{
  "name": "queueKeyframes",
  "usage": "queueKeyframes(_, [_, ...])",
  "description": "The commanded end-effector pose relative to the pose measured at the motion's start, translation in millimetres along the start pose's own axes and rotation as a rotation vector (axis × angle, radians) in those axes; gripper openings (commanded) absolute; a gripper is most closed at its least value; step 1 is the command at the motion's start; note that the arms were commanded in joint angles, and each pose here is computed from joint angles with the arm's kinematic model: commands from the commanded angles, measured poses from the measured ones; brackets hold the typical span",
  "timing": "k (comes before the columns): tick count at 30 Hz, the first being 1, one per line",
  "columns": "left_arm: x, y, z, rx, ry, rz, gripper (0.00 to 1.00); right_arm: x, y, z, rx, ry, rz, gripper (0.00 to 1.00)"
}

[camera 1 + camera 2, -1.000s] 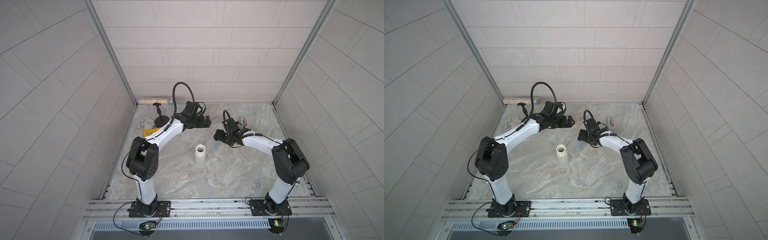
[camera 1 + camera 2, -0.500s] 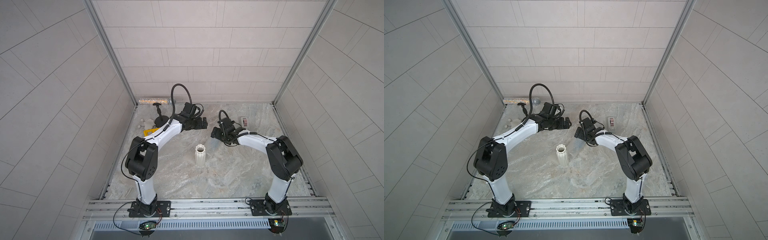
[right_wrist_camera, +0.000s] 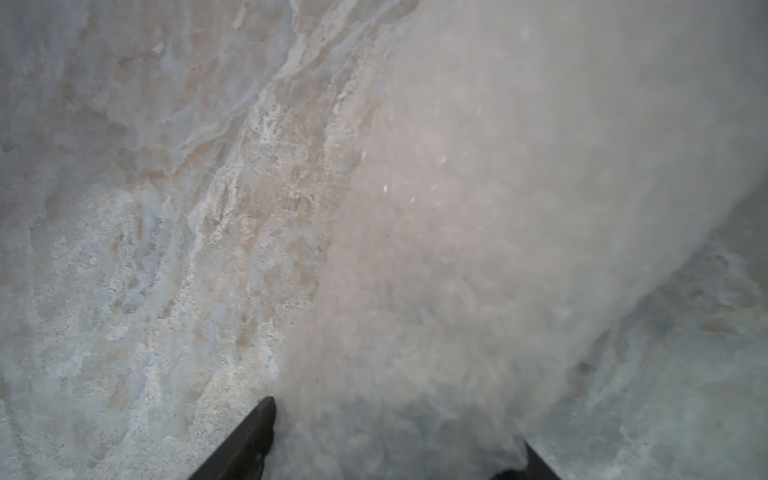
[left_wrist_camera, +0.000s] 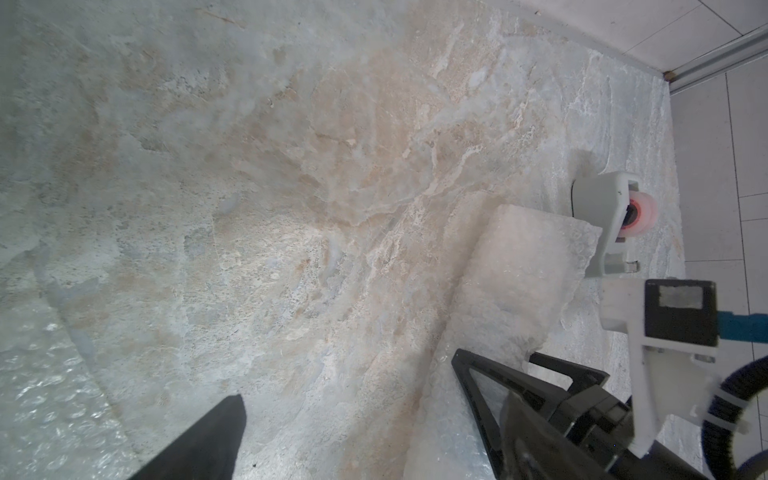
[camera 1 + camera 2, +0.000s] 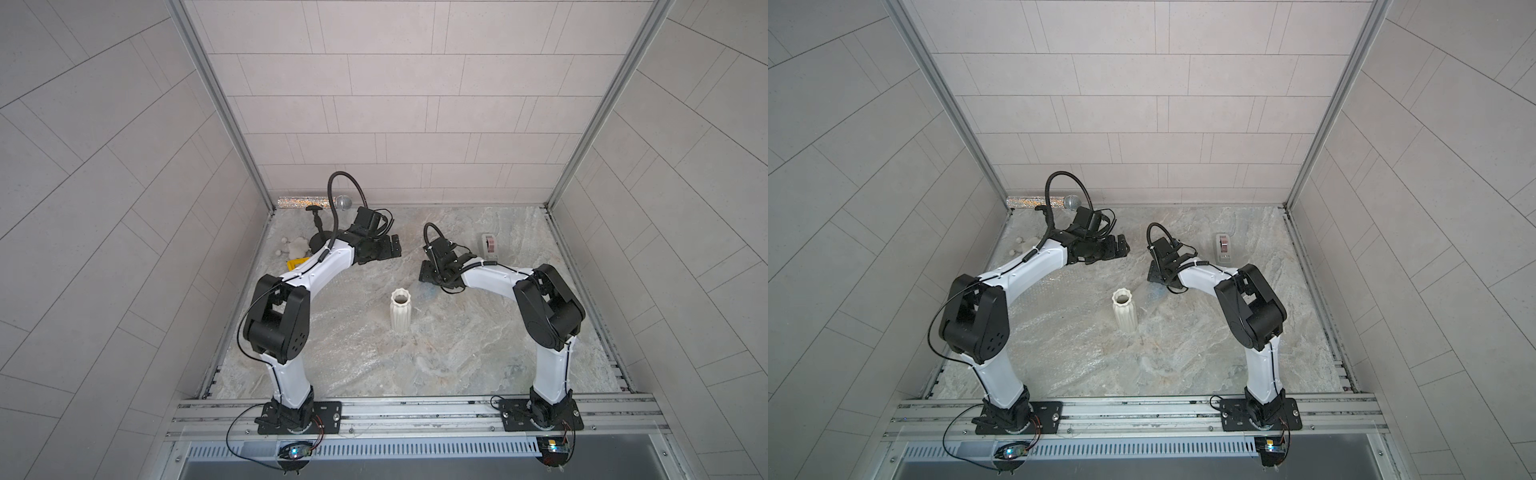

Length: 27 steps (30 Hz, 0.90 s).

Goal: Wrap vases in bubble wrap
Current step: Adjust the wrapped vase at the center of the board.

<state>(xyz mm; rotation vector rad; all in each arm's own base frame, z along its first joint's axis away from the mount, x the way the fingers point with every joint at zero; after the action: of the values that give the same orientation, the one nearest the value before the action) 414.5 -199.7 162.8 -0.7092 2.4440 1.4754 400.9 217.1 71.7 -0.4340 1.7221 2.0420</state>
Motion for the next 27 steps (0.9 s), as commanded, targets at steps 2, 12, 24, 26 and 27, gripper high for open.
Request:
queueKeyframes(2, [-5,11,2,0.006,0.012,-0.029,1.0,17,-10,-38,0.127,0.12,0.084,0.65])
queueKeyframes(12, [-5,15,12,-0.009,0.034,-0.043,1.0,-1,5,-57,0.108,0.285,0.084,0.65])
queueKeyframes(24, [-12,37,11,0.002,0.039,-0.085,1.0,-33,87,-47,0.024,0.284,-0.063,0.95])
queueKeyframes(26, [-12,42,11,0.002,0.041,-0.092,1.0,-32,97,-40,-0.028,0.308,-0.068,0.95])
queueKeyframes(27, [-12,44,12,0.002,0.043,-0.095,1.0,-32,100,-36,-0.057,0.32,-0.072,0.95])
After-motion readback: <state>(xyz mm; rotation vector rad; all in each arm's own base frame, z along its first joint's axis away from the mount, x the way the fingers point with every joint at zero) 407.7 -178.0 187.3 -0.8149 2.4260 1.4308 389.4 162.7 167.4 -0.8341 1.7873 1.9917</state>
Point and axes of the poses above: each gripper's point midway between its finger pads, its own y axis back along the fingers, its own z axis along the line the jaws close on, x = y × z, the point moved 3 cm from there along y, back along the fingers, and after that the axes turned 9 degrees about y, right-handed, at the moved point
